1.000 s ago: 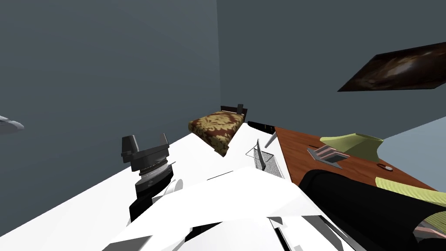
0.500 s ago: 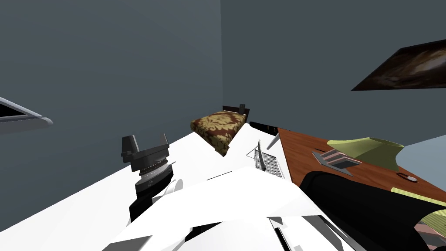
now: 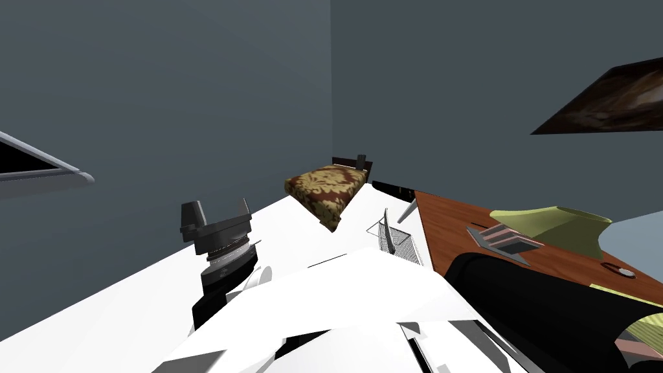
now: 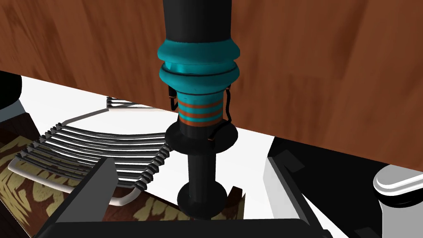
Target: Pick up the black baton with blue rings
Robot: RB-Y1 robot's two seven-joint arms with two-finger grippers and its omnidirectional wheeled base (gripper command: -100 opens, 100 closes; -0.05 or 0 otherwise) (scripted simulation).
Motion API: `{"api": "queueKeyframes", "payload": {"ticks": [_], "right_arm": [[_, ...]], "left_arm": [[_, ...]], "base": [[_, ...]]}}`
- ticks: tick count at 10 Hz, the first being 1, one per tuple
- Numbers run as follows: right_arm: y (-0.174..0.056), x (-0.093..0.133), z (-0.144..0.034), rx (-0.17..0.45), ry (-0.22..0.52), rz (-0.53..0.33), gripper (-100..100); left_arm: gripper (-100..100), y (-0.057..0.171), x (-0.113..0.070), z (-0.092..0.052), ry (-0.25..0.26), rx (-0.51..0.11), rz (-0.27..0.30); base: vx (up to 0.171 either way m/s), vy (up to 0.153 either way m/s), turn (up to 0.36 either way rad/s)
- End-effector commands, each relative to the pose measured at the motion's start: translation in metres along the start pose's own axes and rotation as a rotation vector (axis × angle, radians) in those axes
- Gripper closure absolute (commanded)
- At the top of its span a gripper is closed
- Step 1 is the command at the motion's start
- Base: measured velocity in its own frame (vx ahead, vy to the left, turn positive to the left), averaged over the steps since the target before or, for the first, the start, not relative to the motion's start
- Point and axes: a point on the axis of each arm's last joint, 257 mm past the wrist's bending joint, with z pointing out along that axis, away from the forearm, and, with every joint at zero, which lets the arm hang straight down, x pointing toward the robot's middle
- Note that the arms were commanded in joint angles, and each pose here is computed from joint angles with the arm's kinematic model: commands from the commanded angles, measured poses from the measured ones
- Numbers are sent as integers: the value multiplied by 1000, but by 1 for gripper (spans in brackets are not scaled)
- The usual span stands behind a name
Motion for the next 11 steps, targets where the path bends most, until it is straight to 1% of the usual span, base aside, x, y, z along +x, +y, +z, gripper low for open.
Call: {"api": "queueKeyframes", "payload": {"ticks": [1,2,6,7,8,9,10,11], "right_arm": [[0,0,0,0,0,0,-100],[0,0,1,0,1,1,100],[0,0,0,0,1,0,100],[0,0,0,0,1,0,0],[-2,3,-7,0,-3,-6,100],[-4,4,-12,0,-5,-10,100],[-3,4,-8,0,-2,-8,100],[-2,4,-9,-1,-3,-8,0]], "left_arm": [[0,0,0,0,0,0,0],[0,0,0,0,0,0,0],[0,0,0,0,0,0,0],[0,0,0,0,0,0,0],[0,0,0,0,0,0,0],[0,0,0,0,0,0,0],[0,0,0,0,0,0,0],[0,0,0,0,0,0,0]], "base": [[-13,-15,11],[0,0,0],[0,0,0],[0,0,0],[31,20,-82],[40,29,-79],[14,13,-17],[0,0,0]]}}
